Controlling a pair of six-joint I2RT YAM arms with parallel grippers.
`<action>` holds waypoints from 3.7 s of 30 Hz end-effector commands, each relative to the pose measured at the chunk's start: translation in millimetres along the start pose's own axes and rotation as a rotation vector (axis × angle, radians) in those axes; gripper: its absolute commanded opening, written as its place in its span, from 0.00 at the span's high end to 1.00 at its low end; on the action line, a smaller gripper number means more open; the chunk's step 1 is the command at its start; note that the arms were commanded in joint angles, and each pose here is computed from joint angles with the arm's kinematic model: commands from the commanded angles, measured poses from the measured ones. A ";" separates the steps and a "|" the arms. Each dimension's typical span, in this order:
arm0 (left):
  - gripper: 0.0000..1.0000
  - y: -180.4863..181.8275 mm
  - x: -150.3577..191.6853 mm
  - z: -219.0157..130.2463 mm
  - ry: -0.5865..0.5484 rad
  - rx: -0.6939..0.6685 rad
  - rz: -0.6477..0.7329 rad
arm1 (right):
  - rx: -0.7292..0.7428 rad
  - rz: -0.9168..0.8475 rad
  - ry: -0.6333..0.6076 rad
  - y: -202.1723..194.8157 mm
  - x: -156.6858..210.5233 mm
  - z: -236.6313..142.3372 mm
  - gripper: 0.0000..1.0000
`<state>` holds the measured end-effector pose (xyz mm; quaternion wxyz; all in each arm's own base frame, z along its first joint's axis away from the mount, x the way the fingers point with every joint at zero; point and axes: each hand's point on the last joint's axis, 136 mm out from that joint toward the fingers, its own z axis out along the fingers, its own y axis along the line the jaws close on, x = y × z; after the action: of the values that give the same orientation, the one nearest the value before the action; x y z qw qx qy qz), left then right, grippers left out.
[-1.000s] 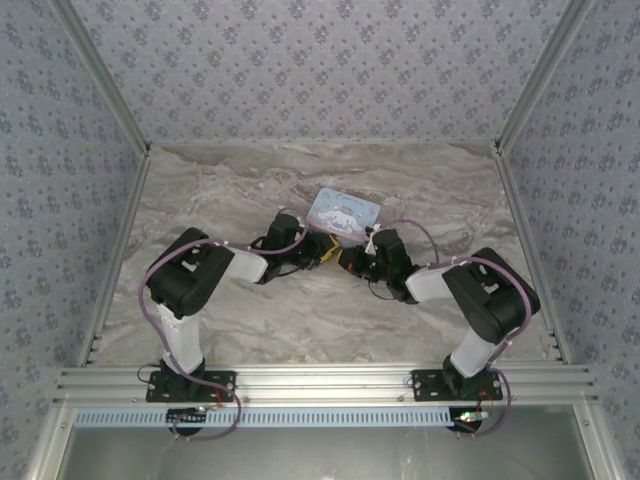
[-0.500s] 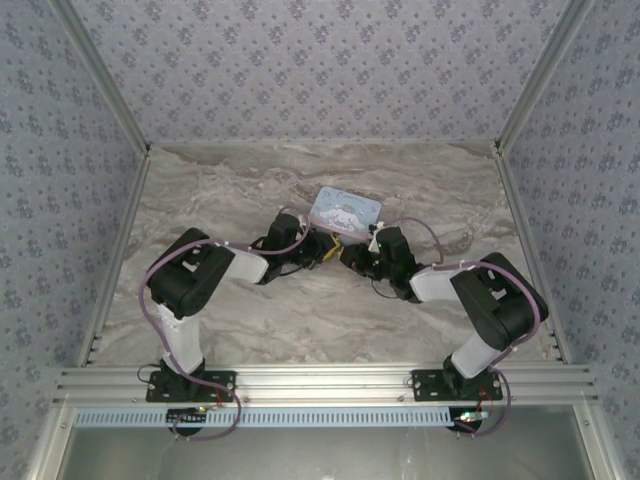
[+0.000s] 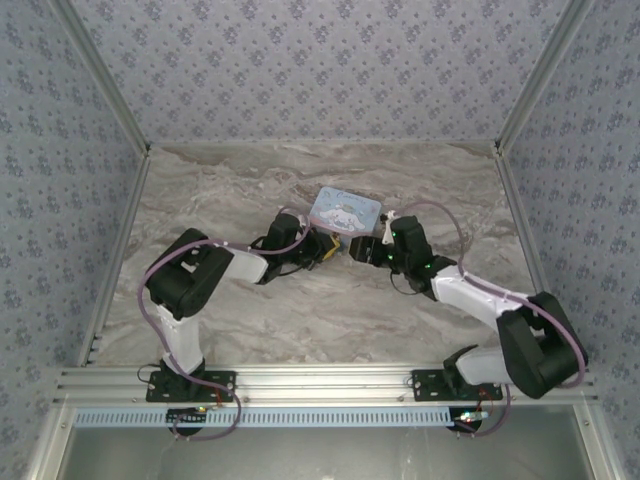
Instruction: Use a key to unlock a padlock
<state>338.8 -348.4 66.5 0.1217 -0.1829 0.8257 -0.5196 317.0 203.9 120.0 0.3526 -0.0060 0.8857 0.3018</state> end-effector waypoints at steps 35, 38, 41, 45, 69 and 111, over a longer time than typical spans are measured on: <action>1.00 -29.5 -7.6 -11.5 -0.039 0.022 -0.009 | 0.006 0.182 -0.406 -65.2 -47.4 -105.7 0.00; 1.00 -30.4 -6.6 -12.0 -0.037 0.019 -0.012 | 0.072 0.025 -0.331 -55.1 -36.6 -99.1 0.00; 1.00 -31.4 -6.2 -13.0 -0.036 0.017 -0.020 | 0.157 -0.167 -0.283 -46.6 -28.2 -95.8 0.00; 1.00 -33.6 -5.4 -14.7 -0.032 0.014 -0.034 | 0.184 -0.391 -0.267 -31.3 -19.2 -90.3 0.00; 1.00 -39.0 0.0 -14.5 -0.004 0.001 -0.087 | 0.274 -1.475 -0.172 24.6 39.4 -4.9 0.14; 1.00 -43.4 4.1 -9.3 0.033 0.040 -0.121 | 0.175 -1.375 -0.166 35.5 25.9 48.2 0.78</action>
<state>333.8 -346.9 82.0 0.0709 -0.2416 0.8225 -0.5101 312.9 255.7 83.9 0.5116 -0.5284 0.6736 -0.0729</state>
